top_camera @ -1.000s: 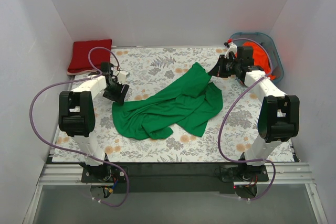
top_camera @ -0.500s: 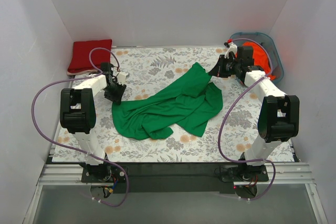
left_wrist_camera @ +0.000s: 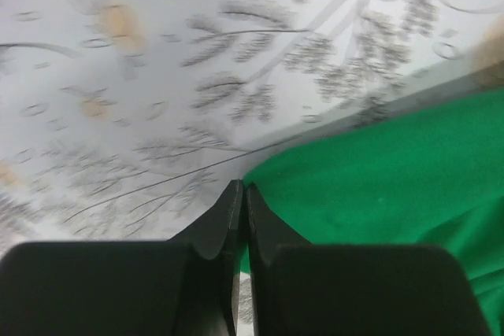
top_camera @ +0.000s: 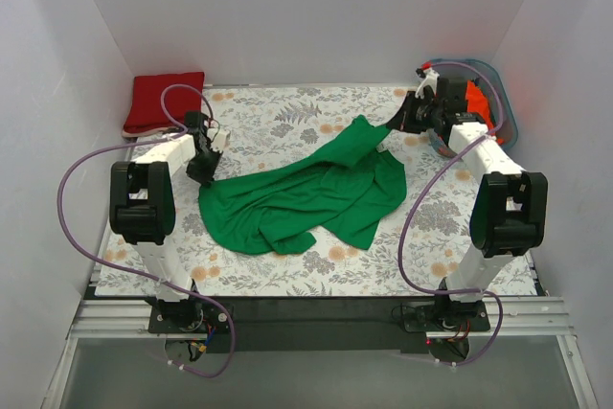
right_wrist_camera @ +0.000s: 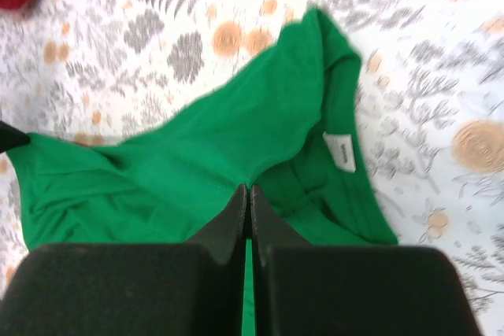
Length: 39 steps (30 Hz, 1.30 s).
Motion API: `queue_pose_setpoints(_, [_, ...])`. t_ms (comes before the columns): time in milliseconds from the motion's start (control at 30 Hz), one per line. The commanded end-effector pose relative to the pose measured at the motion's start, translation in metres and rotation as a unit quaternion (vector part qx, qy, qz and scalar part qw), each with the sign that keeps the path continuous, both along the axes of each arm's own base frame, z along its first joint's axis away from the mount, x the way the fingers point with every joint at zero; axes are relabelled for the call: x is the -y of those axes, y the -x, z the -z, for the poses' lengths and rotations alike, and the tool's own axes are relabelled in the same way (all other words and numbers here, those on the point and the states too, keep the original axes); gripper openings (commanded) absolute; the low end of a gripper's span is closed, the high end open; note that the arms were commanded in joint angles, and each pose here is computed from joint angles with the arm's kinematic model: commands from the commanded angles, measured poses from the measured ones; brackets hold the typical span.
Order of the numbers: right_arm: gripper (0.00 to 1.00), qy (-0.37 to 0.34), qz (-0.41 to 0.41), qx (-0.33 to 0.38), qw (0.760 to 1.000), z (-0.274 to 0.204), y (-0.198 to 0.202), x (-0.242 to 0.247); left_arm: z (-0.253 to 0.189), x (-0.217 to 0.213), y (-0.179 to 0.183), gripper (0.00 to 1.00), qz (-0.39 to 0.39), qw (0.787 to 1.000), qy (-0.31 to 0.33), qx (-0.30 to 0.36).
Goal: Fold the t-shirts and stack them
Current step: Flatten the tshirt out
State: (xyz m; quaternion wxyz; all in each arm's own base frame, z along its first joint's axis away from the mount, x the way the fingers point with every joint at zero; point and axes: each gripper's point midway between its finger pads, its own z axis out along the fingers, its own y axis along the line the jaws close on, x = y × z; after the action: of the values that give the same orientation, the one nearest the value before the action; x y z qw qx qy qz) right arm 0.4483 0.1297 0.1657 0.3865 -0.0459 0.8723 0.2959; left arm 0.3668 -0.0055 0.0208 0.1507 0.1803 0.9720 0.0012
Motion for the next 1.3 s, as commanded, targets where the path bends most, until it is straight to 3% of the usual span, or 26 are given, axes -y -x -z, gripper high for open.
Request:
queue_pose_setpoints(0, [0.01,-0.01,0.051,0.083,0.995,-0.074,-0.043,0.017,-0.078,-0.042,-0.049,0.0,-0.088,0.983,-0.1,0.124])
queue_pose_setpoints(200, [0.01,-0.018,0.09,0.183,0.979,-0.183,-0.071,0.038,-0.197,-0.051,-0.109,0.0,-0.156,0.94,-0.093,0.289])
queue_pose_setpoints(333, [0.01,-0.019,0.09,0.234,0.968,-0.236,-0.056,0.041,-0.272,-0.053,-0.106,0.0,-0.183,0.903,-0.071,0.382])
queue_pose_setpoints(400, [0.01,-0.021,0.091,0.262,0.96,-0.265,-0.035,0.042,-0.324,-0.046,-0.089,0.0,-0.176,0.878,-0.043,0.443])
queue_pose_setpoints(467, [0.01,-0.018,0.098,0.287,0.953,-0.29,-0.01,0.055,-0.343,-0.042,-0.07,0.0,-0.168,0.866,-0.027,0.47])
queue_pose_setpoints(500, [0.01,-0.015,0.099,0.296,0.95,-0.298,0.0,0.056,-0.374,-0.039,-0.049,0.0,-0.16,0.847,-0.012,0.508])
queue_pose_setpoints(567, [0.01,-0.002,0.098,0.325,0.94,-0.319,0.033,0.058,-0.385,-0.036,-0.023,0.0,-0.145,0.837,-0.006,0.527])
queue_pose_setpoints(600, [0.01,0.004,0.106,0.335,0.936,-0.327,0.044,0.062,-0.411,-0.033,0.003,0.0,-0.134,0.817,0.004,0.56])
queue_pose_setpoints(667, [0.01,0.02,0.111,0.366,0.924,-0.346,0.078,0.065,-0.418,-0.031,0.025,0.0,-0.119,0.81,0.005,0.575])
queue_pose_setpoints(833, [0.01,0.055,0.143,0.418,0.896,-0.375,0.134,0.08,-0.468,-0.032,0.094,0.0,-0.094,0.76,-0.003,0.643])
queue_pose_setpoints(1100, [0.01,0.073,0.175,0.51,0.839,-0.447,0.212,0.091,-0.534,-0.036,0.161,0.0,-0.089,0.706,-0.009,0.702])
queue_pose_setpoints(1267, [0.01,0.076,0.185,0.559,0.805,-0.497,0.229,0.094,-0.557,-0.035,0.168,0.0,-0.082,0.693,-0.011,0.716])
